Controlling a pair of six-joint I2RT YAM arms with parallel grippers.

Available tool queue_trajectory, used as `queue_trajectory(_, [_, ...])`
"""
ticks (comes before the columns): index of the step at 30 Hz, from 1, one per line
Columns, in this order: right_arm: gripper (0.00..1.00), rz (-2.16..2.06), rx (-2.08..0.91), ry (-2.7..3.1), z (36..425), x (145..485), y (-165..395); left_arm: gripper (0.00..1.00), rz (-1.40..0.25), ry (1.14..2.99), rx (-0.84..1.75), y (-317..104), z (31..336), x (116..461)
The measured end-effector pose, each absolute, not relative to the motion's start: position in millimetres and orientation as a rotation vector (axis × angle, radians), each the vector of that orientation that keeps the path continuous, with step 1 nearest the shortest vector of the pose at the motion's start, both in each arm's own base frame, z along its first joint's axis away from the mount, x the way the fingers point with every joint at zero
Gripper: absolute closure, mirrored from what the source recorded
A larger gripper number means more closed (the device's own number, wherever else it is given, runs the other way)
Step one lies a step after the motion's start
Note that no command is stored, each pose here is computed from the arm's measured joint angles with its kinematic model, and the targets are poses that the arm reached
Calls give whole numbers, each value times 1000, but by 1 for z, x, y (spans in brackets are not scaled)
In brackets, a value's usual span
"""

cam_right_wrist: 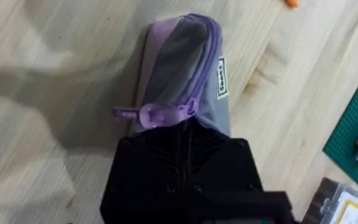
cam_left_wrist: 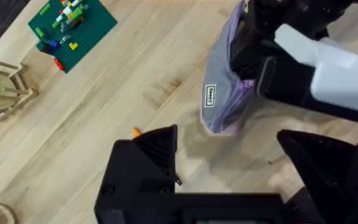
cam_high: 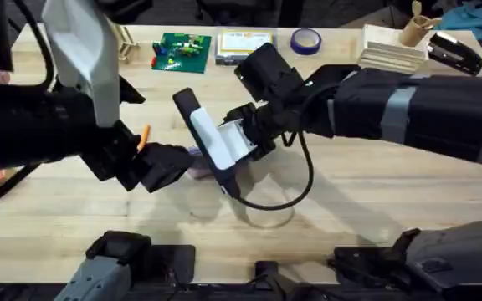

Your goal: Unzip the bag, pick up the pens from the table one at a time and place them inside, then zip the bag closed.

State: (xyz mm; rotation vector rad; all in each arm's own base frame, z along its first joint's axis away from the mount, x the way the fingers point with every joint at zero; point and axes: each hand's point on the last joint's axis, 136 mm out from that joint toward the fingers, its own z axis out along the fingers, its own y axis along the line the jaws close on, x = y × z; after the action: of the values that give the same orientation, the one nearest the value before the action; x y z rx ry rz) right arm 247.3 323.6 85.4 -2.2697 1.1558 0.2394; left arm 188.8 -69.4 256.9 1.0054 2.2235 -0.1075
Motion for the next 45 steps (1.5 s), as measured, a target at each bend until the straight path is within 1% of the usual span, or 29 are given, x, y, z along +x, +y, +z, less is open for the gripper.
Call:
queue_trajectory(4, [969, 238, -2268, 1146, 86, 247, 326, 7, -107, 2223, 1006, -69, 257, 189])
queue_trajectory(5, [949, 239, -2267, 1150, 86, 247, 326, 7, -107, 2223, 1005, -69, 257, 189])
queue_trajectory(6, [875, 240, -2265, 1150, 86, 247, 326, 7, -107, 2223, 1005, -69, 257, 189])
queue_trajectory(10, [309, 235, -2259, 1144, 87, 248, 327, 7, -107, 2223, 1005, -69, 257, 189])
queue_trajectory(12, [48, 230, -2255, 1134, 89, 249, 329, 7, -108, 2224, 1005, -69, 257, 189])
queue_trajectory(13, [16, 228, -2252, 1131, 90, 250, 330, 7, -107, 2223, 1005, -69, 257, 189])
queue_trajectory(24, [4, 237, -2236, 1161, 90, 251, 330, 7, -107, 2223, 1006, -69, 257, 189])
queue_trajectory(30, [4, 284, -2117, 1337, 103, 259, 327, 7, -107, 2222, 1005, -69, 257, 189])
queue_trajectory(34, [4, 320, -1958, 1477, 130, 268, 320, 8, -107, 2223, 1005, -69, 257, 189])
queue_trajectory(37, [3, 343, -1824, 1538, 161, 273, 315, 8, -99, 2227, 1001, -68, 257, 189])
queue_trajectory(42, [3, 375, -1621, 1586, 212, 277, 300, 8, -4, 2301, 915, -51, 252, 191])
queue_trajectory(45, [3, 384, -1533, 1604, 233, 279, 291, 7, 74, 2350, 872, -38, 248, 191])
